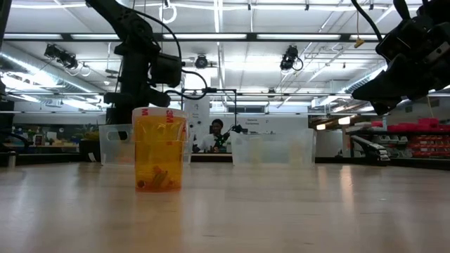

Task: Pick and place medicine bottles into bin by pill shape (circle, oval)
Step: Put the large orange pill bottle into the left transparent bin

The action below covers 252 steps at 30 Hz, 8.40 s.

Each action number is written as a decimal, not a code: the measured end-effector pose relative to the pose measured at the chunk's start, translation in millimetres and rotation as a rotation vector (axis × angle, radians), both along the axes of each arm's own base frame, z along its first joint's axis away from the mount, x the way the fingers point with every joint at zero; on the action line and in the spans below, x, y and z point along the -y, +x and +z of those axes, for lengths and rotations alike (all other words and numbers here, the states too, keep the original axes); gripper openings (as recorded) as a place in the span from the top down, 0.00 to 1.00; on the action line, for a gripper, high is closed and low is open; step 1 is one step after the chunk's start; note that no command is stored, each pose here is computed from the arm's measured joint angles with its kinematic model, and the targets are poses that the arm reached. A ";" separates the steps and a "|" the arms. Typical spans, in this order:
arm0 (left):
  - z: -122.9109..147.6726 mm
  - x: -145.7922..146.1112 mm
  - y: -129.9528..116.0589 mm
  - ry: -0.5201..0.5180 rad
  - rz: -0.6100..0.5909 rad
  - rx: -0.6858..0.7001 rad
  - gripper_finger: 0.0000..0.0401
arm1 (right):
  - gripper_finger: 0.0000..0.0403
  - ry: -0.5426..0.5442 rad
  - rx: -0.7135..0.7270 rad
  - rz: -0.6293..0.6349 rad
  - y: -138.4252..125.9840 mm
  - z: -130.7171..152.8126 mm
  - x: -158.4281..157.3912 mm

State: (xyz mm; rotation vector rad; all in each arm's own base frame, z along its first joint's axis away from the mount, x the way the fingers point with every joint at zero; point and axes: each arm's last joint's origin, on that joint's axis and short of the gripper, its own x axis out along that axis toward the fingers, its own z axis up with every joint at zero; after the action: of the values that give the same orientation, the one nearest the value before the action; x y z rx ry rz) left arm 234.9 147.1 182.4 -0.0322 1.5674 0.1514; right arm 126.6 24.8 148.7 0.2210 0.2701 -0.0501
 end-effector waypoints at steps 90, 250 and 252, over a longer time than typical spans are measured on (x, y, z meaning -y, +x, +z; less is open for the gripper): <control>57.2 85.3 63.0 0.001 -0.308 0.411 0.33 | 0.92 -0.004 -0.016 0.000 -0.4 -1.5 0.1; 84.2 114.6 88.1 0.141 -0.380 0.327 0.42 | 0.92 -0.023 -0.086 0.000 -2.7 -8.1 0.7; 83.0 101.1 83.4 0.140 -0.354 0.289 0.41 | 0.92 -0.022 -0.086 0.000 -2.7 -8.1 0.7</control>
State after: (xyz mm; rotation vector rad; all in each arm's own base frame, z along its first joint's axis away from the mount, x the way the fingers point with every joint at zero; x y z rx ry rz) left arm 318.2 46.0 265.5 0.3188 1.2488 -0.0228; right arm 123.9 24.1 140.7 0.1968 0.3555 -0.0628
